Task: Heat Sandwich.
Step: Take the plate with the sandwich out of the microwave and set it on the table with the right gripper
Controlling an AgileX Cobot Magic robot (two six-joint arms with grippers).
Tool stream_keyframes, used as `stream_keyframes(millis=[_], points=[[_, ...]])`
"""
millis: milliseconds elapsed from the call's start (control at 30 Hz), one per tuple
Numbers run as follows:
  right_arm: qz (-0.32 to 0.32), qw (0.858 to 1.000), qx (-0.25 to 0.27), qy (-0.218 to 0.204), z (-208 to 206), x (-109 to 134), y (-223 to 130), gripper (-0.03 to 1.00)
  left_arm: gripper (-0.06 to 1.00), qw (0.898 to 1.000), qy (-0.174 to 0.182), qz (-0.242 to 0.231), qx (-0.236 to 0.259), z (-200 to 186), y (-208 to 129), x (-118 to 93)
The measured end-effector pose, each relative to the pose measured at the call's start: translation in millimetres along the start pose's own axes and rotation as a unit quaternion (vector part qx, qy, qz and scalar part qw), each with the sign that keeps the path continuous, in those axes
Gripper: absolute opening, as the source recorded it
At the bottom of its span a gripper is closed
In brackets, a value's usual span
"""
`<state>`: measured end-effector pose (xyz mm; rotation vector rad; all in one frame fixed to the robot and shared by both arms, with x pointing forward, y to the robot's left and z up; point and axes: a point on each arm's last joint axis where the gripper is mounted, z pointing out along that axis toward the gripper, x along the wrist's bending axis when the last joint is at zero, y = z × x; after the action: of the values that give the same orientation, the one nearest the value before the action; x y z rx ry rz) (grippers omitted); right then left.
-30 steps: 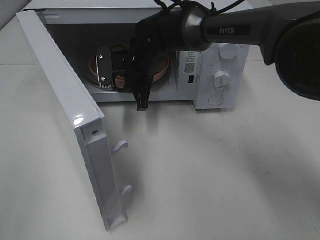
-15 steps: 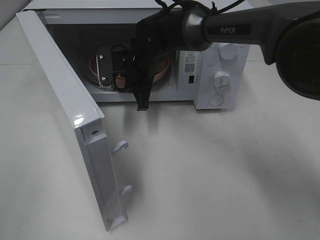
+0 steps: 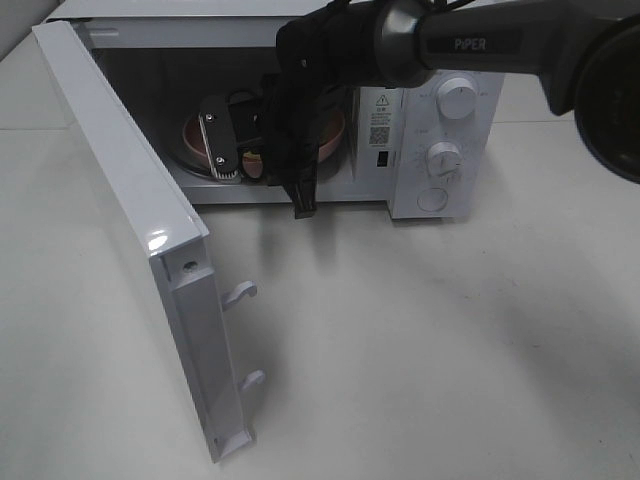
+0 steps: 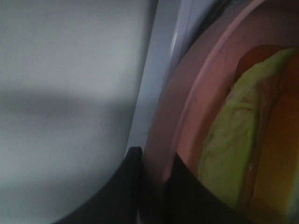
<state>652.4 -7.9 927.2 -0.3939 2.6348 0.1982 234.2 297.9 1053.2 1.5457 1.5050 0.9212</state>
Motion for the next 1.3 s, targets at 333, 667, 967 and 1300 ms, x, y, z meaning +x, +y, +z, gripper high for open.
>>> stream_keyframes(millis=[333, 667, 967, 1300], points=[[-0.091, 0.994, -0.024, 0.046, -37.0, 23.5, -4.3, 0.11, 0.99, 1.000, 0.000, 0.000, 0.000, 0.0, 0.0, 0.0], [-0.127, 0.990, -0.033, 0.052, -75.8, 40.0, -11.4, 0.11, 0.99, 1.000, 0.000, 0.000, 0.000, 0.0, 0.0, 0.0], [-0.139, 0.988, -0.047, 0.054, -102.7, 65.7, -19.0, 0.11, 0.99, 1.000, 0.000, 0.000, 0.000, 0.0, 0.0, 0.0], [-0.138, 0.988, -0.048, 0.051, -133.4, 96.8, -31.7, 0.11, 0.99, 1.000, 0.000, 0.000, 0.000, 0.0, 0.0, 0.0]])
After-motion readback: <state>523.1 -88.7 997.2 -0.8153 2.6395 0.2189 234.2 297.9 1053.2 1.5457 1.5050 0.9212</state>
